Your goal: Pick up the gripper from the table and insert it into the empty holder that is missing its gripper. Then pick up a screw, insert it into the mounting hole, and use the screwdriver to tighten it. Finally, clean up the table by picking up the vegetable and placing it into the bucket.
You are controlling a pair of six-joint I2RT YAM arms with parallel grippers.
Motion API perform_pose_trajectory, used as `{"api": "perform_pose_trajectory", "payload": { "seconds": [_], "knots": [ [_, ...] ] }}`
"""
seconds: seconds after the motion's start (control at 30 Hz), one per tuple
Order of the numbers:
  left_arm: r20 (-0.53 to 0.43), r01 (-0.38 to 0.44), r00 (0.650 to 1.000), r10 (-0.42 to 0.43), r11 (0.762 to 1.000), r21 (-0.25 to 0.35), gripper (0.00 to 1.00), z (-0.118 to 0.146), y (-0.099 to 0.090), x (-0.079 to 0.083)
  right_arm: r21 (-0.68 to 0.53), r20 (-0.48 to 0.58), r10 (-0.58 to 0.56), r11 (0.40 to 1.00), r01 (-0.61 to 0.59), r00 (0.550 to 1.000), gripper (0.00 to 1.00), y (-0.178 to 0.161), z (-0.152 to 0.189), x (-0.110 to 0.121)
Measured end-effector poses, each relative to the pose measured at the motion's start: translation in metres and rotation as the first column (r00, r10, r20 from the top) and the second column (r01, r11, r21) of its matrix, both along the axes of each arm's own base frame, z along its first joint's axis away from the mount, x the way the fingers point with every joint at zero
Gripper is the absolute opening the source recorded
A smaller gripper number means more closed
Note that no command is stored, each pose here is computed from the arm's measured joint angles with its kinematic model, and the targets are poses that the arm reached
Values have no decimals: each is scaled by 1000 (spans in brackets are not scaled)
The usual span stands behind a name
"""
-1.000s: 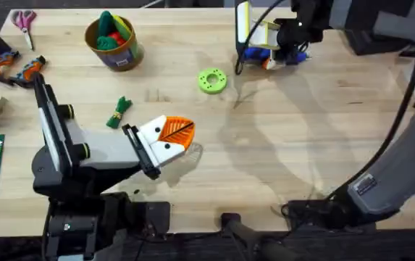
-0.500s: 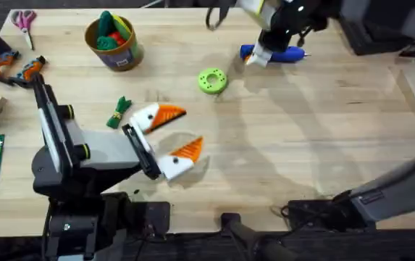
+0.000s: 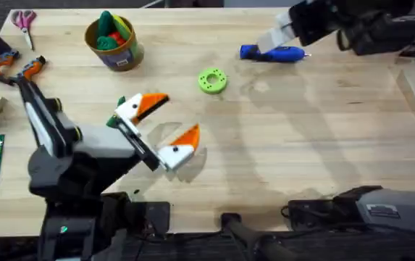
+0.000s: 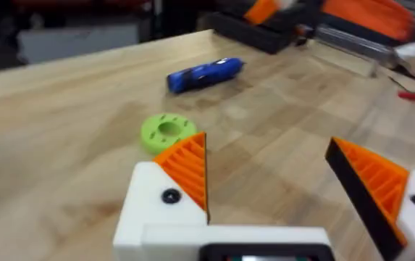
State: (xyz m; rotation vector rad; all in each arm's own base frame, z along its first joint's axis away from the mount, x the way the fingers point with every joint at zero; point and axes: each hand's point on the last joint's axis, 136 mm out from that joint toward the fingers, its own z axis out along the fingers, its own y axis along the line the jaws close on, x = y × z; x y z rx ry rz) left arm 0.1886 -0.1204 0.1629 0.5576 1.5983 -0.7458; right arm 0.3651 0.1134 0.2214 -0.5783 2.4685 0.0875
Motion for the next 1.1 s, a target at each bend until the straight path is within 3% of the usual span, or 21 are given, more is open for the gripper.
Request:
{"api": "perform_pose_trajectory", "payload": {
  "seconds": [0.13,0.33,0.47,0.57,0.67,0.73,0.87,1.1],
  "knots": [
    [-144,-148,979,144,989,-22,985,3,17,6,53,19,-61,997,60,998,992,-5,21,-16],
    [-260,-327,909,325,944,40,985,42,42,-4,95,29,-108,990,105,994,994,-10,39,-35],
    [-363,-403,826,431,902,154,985,57,59,-9,140,9,-171,976,168,985,993,-13,46,-46],
    [-469,-439,714,520,854,278,985,59,77,-10,170,-9,-215,962,213,977,994,-15,48,-52],
    [-530,-421,610,588,808,413,985,56,92,-8,172,-52,-243,953,248,969,993,-18,44,-60],
    [-542,-378,574,614,786,489,985,55,100,-1,160,-87,-254,951,265,963,994,-20,39,-67],
    [-545,-294,551,632,758,582,985,48,110,24,145,-128,-267,948,284,955,992,-22,33,-76],
    [-616,-159,468,634,746,647,985,7,116,50,158,-153,-274,942,297,950,992,-23,34,-85]
  ]
}}
